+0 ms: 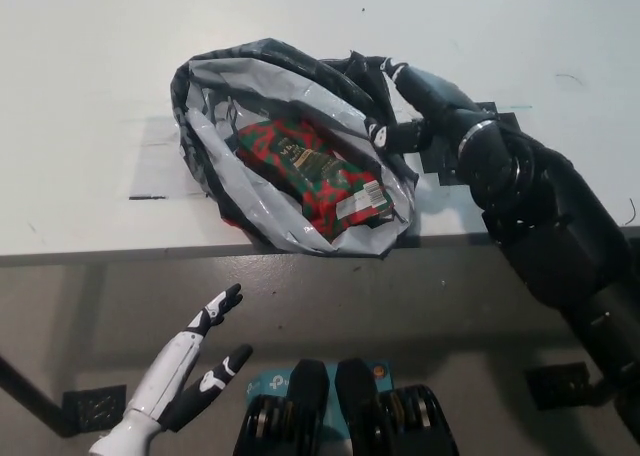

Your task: The robot uses its right hand to pick up a bag of coffee beans and puts it in the black plastic bag, then the robot grabs the top of the bag and lifts it.

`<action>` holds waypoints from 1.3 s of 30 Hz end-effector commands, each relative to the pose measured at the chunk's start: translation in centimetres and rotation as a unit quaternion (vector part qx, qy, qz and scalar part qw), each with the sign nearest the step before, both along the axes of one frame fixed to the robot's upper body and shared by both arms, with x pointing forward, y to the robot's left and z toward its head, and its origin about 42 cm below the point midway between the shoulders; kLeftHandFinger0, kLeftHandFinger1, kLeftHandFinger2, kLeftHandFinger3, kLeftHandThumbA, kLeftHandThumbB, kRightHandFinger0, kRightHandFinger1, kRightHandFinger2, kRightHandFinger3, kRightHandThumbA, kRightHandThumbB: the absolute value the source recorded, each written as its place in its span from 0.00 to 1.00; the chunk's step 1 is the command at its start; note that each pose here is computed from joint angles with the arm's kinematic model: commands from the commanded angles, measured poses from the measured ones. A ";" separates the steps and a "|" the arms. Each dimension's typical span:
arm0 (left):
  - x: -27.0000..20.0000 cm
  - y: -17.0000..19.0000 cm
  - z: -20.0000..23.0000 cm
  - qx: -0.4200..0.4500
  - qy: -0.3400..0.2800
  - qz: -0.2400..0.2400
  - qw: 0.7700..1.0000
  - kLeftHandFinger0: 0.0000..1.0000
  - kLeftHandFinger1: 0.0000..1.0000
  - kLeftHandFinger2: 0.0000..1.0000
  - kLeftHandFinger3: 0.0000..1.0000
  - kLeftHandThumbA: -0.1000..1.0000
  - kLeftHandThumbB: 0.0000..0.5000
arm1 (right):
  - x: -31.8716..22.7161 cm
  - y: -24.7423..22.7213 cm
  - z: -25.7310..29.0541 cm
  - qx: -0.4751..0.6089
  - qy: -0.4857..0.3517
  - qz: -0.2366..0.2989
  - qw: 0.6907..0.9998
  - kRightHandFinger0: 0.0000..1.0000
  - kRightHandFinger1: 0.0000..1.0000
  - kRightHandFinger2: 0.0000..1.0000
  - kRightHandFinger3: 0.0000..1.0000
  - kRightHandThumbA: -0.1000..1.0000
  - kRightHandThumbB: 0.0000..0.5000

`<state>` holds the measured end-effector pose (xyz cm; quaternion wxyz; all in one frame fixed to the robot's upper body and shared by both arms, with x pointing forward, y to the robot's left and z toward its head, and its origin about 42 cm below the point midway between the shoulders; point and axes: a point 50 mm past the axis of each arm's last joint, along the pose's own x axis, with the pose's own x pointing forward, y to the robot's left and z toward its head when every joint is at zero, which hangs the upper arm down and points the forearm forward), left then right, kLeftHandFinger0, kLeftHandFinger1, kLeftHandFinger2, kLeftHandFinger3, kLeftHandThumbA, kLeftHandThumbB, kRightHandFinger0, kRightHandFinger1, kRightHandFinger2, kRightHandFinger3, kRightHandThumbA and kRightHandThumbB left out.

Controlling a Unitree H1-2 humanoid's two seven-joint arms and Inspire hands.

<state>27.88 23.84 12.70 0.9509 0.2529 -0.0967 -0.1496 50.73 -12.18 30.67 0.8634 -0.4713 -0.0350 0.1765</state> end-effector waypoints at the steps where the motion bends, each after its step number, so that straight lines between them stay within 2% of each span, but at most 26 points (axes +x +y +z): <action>1: 0.4 0.2 0.7 0.007 -0.014 -0.013 1.000 1.00 1.00 1.00 1.00 0.96 0.37 | 0.6 0.2 3.1 0.021 -0.026 -0.012 0.999 0.31 0.42 0.54 0.76 0.36 0.59; 2: 0.4 0.2 0.8 0.007 -0.014 -0.013 1.000 1.00 1.00 1.00 1.00 0.96 0.36 | 0.7 0.2 3.2 0.031 -0.024 -0.017 0.999 0.16 0.29 0.39 0.47 0.24 0.52; 3: 0.5 0.2 0.9 0.009 -0.016 -0.013 1.000 1.00 1.00 1.00 1.00 0.96 0.35 | 0.8 0.2 3.4 0.046 -0.022 -0.023 0.998 0.03 0.19 0.31 0.37 0.13 0.48; 4: 0.6 0.2 0.9 0.010 -0.016 -0.013 1.000 1.00 1.00 1.00 1.00 0.96 0.35 | 0.9 0.1 3.5 0.053 -0.021 -0.024 0.998 0.01 0.16 0.30 0.36 0.05 0.45; 6: 0.6 0.2 0.9 0.013 -0.014 -0.011 1.000 1.00 1.00 1.00 1.00 0.97 0.36 | 1.1 -0.1 3.6 0.066 -0.015 -0.021 0.997 0.00 0.22 0.42 0.47 0.01 0.44; 7: 0.6 0.2 0.9 0.012 -0.015 -0.011 1.000 1.00 1.00 1.00 1.00 0.97 0.36 | 1.2 -0.3 3.4 0.070 -0.006 -0.019 0.997 0.06 0.30 0.51 0.56 0.04 0.49; 8: 0.6 0.2 0.9 0.011 -0.015 -0.012 1.000 1.00 1.00 1.00 1.00 0.97 0.36 | 1.2 -0.5 3.3 0.073 0.001 -0.018 0.997 0.08 0.35 0.56 0.59 0.06 0.50; 9: 0.6 0.2 0.9 0.011 -0.015 -0.013 1.000 1.00 1.00 1.00 1.00 0.98 0.36 | 1.4 -0.8 2.9 0.079 0.012 -0.019 0.997 0.10 0.41 0.65 0.60 0.09 0.52; 11: 0.6 0.2 0.9 0.011 -0.015 -0.013 1.000 1.00 1.00 1.00 1.00 0.98 0.36 | 1.4 -0.9 2.7 0.083 0.016 -0.022 0.996 0.17 0.50 0.73 0.62 0.11 0.52; 12: 0.5 0.2 0.9 0.010 -0.016 -0.014 1.000 1.00 1.00 1.00 1.00 0.98 0.36 | 1.4 -1.0 2.4 0.086 0.019 -0.026 0.996 0.44 0.66 0.78 0.67 0.27 0.55; 13: 0.5 0.2 0.9 0.010 -0.016 -0.014 1.000 1.00 1.00 1.00 1.00 0.97 0.35 | 1.4 -1.0 2.4 0.087 0.020 -0.027 0.996 0.56 0.78 0.95 0.92 0.40 0.69; 14: 0.6 0.2 0.9 0.008 -0.015 -0.014 1.000 1.00 1.00 1.00 1.00 0.97 0.36 | 1.4 -1.0 2.4 0.089 0.022 -0.027 0.995 0.61 0.77 0.90 0.94 0.47 0.68; 15: 0.6 0.2 0.9 0.010 -0.015 -0.014 1.000 1.00 1.00 1.00 1.00 0.98 0.36 | 1.3 -1.0 2.5 0.089 0.029 -0.022 0.995 0.73 0.92 1.00 1.00 0.57 0.78; 16: 0.6 0.2 0.9 0.013 -0.015 -0.014 1.000 1.00 1.00 1.00 1.00 0.99 0.37 | 1.3 -1.0 2.6 0.076 0.037 -0.011 0.996 0.96 1.00 1.00 1.00 0.74 0.86; 17: 0.6 0.2 0.9 0.017 -0.014 -0.014 1.000 1.00 1.00 1.00 1.00 1.00 0.37 | 1.3 -1.1 2.7 0.060 0.047 0.001 0.997 1.00 1.00 1.00 1.00 0.80 0.90; 19: 0.5 0.2 0.9 0.020 -0.012 -0.014 1.000 1.00 1.00 1.00 1.00 1.00 0.38 | 1.2 -1.2 2.7 0.039 0.045 0.005 0.998 1.00 1.00 1.00 1.00 0.91 0.99; 22: 0.5 0.2 0.8 0.016 -0.010 -0.015 1.000 1.00 1.00 1.00 1.00 1.00 0.37 | 0.8 -1.0 2.6 0.015 0.037 0.010 0.999 1.00 1.00 1.00 1.00 0.93 1.00; 29: 0.6 0.1 0.9 0.017 -0.017 -0.016 1.000 1.00 1.00 1.00 1.00 0.98 0.34 | -0.1 0.0 2.1 -0.015 0.030 0.030 0.999 1.00 1.00 1.00 1.00 0.96 1.00; 39: 1.0 0.0 1.2 0.018 -0.021 -0.019 0.999 1.00 1.00 1.00 1.00 0.98 0.36 | -0.1 0.5 1.6 -0.020 0.040 0.039 0.998 1.00 1.00 1.00 1.00 0.96 1.00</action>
